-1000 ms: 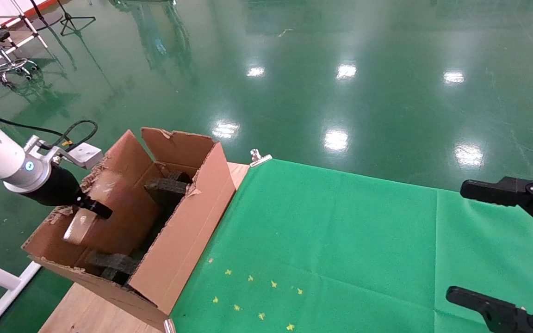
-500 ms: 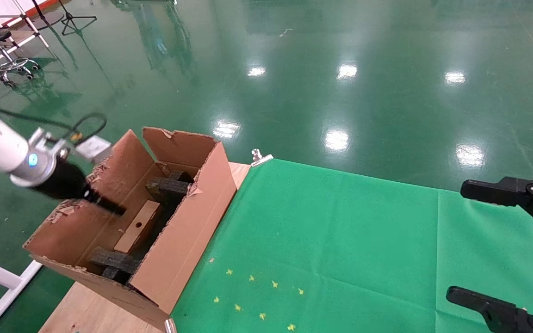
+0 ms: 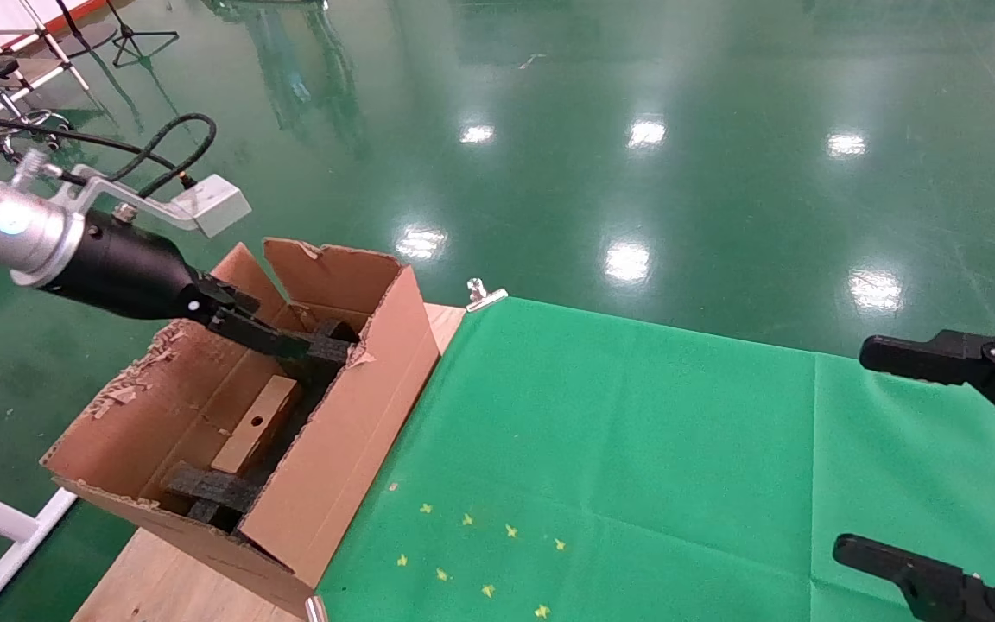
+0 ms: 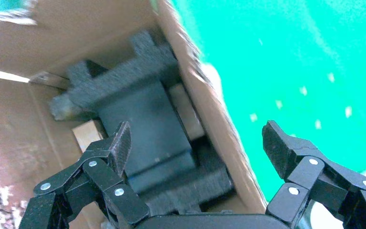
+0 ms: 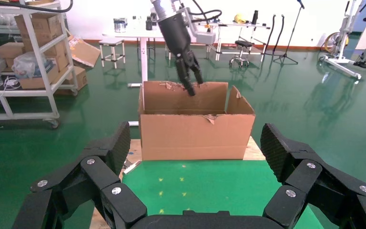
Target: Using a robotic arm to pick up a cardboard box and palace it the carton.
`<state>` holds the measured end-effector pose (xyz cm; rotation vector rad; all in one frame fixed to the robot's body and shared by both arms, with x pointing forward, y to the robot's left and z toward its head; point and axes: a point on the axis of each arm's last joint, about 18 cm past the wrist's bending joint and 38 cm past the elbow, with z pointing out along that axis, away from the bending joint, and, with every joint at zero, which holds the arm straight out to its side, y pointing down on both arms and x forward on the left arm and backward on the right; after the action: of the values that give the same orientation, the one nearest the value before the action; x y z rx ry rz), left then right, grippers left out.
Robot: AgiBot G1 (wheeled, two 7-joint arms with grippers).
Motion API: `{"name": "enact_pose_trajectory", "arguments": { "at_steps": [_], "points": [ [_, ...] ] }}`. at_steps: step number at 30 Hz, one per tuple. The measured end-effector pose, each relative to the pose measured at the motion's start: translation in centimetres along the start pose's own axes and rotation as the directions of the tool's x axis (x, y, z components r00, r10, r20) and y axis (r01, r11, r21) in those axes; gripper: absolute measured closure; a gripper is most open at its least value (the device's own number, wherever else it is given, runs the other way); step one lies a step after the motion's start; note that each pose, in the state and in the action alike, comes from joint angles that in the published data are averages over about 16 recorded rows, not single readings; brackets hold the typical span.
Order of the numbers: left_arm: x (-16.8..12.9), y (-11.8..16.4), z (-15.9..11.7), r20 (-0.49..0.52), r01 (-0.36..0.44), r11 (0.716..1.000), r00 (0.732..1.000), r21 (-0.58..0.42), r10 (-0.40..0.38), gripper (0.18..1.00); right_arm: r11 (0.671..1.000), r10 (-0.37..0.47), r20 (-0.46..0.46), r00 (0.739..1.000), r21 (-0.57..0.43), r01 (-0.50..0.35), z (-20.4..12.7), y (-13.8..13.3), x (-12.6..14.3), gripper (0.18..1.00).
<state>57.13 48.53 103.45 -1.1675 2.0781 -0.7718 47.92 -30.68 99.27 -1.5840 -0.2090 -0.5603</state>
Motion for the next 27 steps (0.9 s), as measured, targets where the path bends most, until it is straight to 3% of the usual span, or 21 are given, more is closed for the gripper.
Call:
{"name": "enact_pose_trajectory", "arguments": {
  "at_steps": [16, 27],
  "points": [
    [3.1, -0.4, 0.9, -0.109, -0.087, 0.995, 0.990, 0.057, 0.093, 0.183, 1.000, 0.000, 0.000, 1.000, 0.000, 0.000, 0.0, 0.0, 0.0, 0.178],
    [7.6, -1.5, 2.9, -0.260, -0.181, 0.961, 0.937, 0.209, 0.233, 0.183, 1.000, 0.000, 0.000, 1.000, 0.000, 0.000, 0.0, 0.0, 0.0, 0.178]
  ]
}}
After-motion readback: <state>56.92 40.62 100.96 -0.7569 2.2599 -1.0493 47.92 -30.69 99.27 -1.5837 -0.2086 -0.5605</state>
